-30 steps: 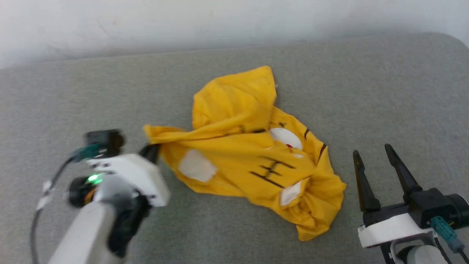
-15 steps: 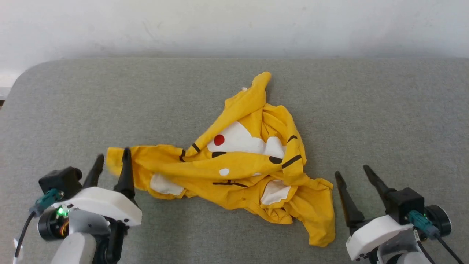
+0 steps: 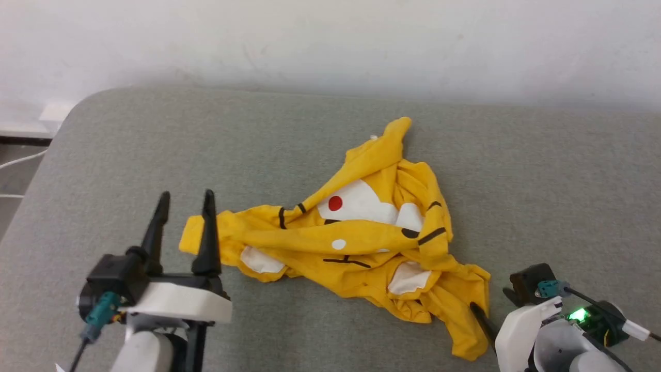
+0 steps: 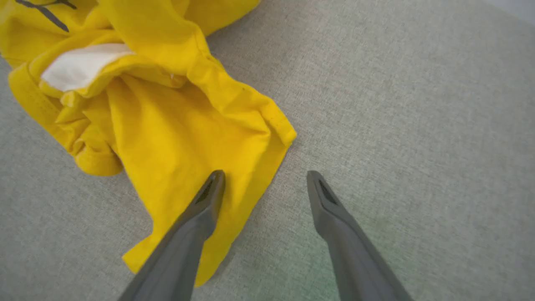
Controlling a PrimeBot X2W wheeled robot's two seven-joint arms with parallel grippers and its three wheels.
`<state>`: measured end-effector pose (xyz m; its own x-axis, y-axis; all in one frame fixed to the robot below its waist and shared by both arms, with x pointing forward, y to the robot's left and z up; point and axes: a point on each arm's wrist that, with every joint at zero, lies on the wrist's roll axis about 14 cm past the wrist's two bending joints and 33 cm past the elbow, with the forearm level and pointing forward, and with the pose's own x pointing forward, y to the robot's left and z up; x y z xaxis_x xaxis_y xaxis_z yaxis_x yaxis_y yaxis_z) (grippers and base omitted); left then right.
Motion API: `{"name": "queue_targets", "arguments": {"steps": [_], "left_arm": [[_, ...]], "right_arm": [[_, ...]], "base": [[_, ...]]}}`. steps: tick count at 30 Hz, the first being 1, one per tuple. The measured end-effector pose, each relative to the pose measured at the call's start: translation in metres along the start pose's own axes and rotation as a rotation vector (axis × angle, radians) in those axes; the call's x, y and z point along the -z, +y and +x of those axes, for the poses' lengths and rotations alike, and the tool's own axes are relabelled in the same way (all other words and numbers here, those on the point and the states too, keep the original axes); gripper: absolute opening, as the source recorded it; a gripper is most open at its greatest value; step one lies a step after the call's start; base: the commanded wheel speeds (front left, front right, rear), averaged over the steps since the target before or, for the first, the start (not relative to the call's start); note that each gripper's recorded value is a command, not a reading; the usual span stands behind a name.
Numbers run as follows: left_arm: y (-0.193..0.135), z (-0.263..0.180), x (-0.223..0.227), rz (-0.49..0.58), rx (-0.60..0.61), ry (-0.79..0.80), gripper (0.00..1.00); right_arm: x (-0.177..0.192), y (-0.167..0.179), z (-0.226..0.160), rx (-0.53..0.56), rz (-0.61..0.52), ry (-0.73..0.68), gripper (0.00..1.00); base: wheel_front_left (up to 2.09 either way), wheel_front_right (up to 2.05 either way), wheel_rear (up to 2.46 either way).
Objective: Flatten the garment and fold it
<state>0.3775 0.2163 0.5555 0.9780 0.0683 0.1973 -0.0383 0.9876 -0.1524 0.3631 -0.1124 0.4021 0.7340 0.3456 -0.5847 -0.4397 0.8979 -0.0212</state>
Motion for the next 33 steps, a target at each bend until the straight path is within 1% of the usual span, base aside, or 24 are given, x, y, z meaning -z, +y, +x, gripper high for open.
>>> {"name": "queue_targets", "arguments": {"steps": [3,6,7,8,12,14,15,18,21,23,26,27,28,31,33], "left_arm": [[-0.001,-0.007,0.003,-0.006,-0.01,0.005,1.0],[-0.001,-0.009,0.009,-0.008,-0.012,0.019,1.0],[-0.002,-0.009,0.011,-0.007,-0.01,0.022,1.0],[-0.001,-0.009,0.012,-0.006,-0.011,0.024,1.0],[0.001,-0.008,0.014,-0.001,-0.017,0.026,1.0],[0.0,-0.008,0.017,-0.004,-0.009,0.033,1.0],[-0.002,-0.009,0.02,-0.004,-0.003,0.041,1.0],[-0.008,-0.009,0.024,-0.017,0.019,0.05,1.0],[-0.019,-0.007,0.024,-0.036,0.05,0.047,1.0],[-0.029,-0.005,0.025,-0.044,0.079,0.047,1.0],[-0.044,-0.002,0.026,-0.063,0.119,0.046,1.0],[-0.049,-0.001,0.027,-0.067,0.134,0.049,1.0],[-0.053,-0.001,0.03,-0.071,0.144,0.056,1.0],[-0.064,-0.002,0.039,-0.083,0.177,0.084,1.0],[-0.071,-0.002,0.046,-0.088,0.2,0.106,1.0]], "right_arm": [[0.012,0.007,0.008,-0.033,0.027,0.062,1.0],[0.017,0.012,0.017,-0.058,0.002,0.095,1.0],[0.018,0.012,0.019,-0.06,-0.03,0.101,0.74],[0.018,0.011,0.02,-0.063,-0.064,0.106,0.0],[0.016,0.007,0.019,-0.054,-0.054,0.085,0.0],[0.015,-0.008,0.014,-0.018,-0.051,0.079,0.0],[0.015,-0.021,0.008,0.015,-0.049,0.082,0.0],[0.021,-0.068,-0.02,0.141,-0.037,0.114,0.0],[0.031,-0.104,-0.057,0.259,-0.007,0.16,0.0],[0.043,-0.117,-0.081,0.314,0.021,0.204,0.0],[0.059,-0.112,-0.1,0.317,0.085,0.24,0.0],[0.062,-0.109,-0.103,0.314,0.104,0.236,0.17],[0.062,-0.107,-0.104,0.316,0.121,0.221,1.0],[0.049,-0.103,-0.101,0.319,0.136,0.13,1.0],[0.026,-0.101,-0.096,0.317,0.136,0.025,1.0]], "base": [[0.0,0.0,0.0],[0.0,0.0,0.0],[0.0,0.0,0.0],[0.0,0.0,0.0],[0.0,0.0,0.0],[0.0,0.0,0.0],[0.0,0.0,0.0],[0.0,0.0,0.0],[0.0,0.0,0.0],[0.0,0.0,0.0],[0.0,0.0,0.0],[0.0,0.0,0.0],[0.0,0.0,0.0],[0.0,0.0,0.0],[0.0,0.0,0.0]]}}
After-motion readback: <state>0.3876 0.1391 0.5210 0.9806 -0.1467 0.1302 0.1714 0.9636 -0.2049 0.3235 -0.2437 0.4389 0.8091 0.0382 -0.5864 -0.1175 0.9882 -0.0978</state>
